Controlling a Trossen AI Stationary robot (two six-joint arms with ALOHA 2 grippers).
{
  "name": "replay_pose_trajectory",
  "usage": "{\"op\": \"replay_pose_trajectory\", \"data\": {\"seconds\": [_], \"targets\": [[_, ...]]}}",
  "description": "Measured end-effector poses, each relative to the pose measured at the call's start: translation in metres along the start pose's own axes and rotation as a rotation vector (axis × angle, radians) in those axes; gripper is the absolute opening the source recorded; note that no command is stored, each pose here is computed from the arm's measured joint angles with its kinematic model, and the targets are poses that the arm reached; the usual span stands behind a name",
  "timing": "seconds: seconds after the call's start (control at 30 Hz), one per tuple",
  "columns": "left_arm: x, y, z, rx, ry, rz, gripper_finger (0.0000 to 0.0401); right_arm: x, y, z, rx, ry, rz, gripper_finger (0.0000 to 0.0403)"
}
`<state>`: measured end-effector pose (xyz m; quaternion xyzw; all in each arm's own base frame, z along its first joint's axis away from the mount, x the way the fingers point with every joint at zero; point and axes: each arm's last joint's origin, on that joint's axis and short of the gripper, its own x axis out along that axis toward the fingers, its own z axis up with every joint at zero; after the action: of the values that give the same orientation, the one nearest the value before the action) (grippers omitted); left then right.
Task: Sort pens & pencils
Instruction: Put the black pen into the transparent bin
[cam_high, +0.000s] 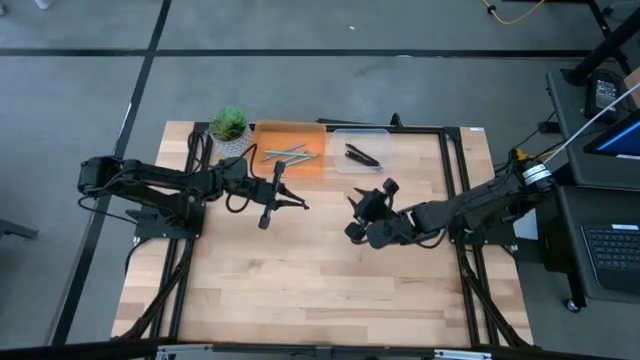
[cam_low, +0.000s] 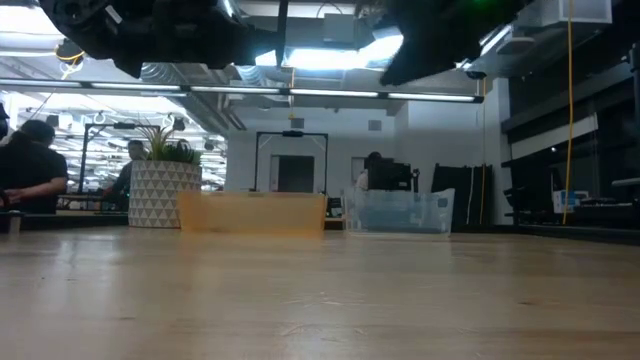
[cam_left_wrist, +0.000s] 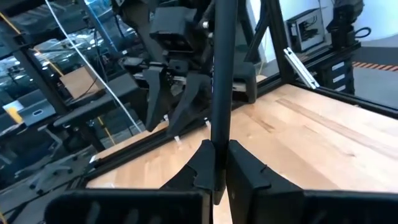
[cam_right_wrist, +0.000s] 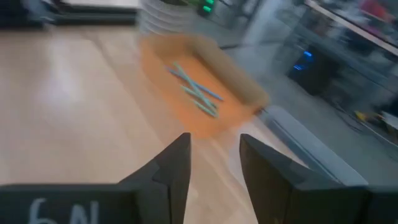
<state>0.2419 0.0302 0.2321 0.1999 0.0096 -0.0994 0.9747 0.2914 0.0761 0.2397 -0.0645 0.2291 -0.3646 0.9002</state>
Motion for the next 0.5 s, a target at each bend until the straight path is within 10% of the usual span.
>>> {"op": "replay_pose_trajectory", "data": {"seconds": [0.5], "targets": [[-0.001, 0.003, 0.0, 0.005, -0.015, 0.0, 0.0012, 0.003, 0.009, 0.032, -0.065, -0.178, 0.261, 0.0139]]}}
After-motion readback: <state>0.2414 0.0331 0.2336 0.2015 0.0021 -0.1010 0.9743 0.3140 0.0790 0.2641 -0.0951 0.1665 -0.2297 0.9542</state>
